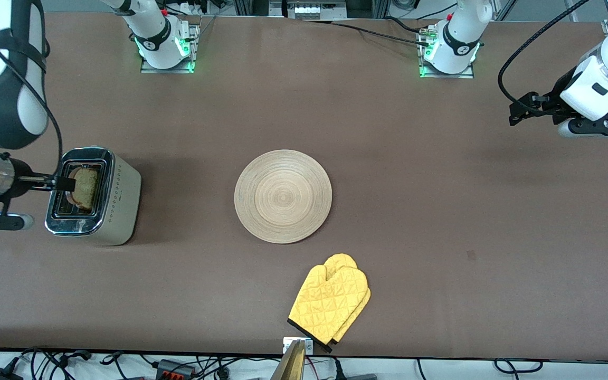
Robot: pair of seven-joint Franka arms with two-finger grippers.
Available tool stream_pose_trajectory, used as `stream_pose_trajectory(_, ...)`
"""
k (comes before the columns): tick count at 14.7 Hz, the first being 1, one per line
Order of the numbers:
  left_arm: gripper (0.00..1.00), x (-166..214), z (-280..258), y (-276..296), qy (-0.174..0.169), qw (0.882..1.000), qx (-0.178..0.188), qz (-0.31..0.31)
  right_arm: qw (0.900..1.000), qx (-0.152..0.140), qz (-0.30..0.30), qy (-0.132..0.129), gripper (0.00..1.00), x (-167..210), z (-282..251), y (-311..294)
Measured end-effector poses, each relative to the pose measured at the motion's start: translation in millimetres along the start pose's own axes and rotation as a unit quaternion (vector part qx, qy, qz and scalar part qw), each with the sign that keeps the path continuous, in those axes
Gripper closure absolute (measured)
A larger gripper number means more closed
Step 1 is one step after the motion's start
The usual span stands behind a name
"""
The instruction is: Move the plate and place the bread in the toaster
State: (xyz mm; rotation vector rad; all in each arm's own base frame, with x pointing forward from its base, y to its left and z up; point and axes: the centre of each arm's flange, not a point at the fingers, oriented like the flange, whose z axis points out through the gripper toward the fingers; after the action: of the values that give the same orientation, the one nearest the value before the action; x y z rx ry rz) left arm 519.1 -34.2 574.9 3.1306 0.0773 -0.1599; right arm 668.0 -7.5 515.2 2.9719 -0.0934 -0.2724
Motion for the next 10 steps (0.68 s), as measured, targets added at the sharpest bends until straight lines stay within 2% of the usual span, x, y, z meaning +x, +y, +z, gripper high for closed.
stream_pose_trajectory(1,0.00,0,0,0,0.000,1.000,0.000,0.000,1.000,0.010,0.006,0.013,0.00,-5,-14,9)
stream_pose_trajectory(4,0.00,0,0,0,0.000,1.000,0.000,0.000,0.999,0.039,0.011,0.028,0.00,-13,-31,17)
stream_pose_trajectory(10,0.00,0,0,-1,0.000,1.000,0.000,-0.001,0.997,0.047,0.004,0.054,0.00,-11,-41,8)
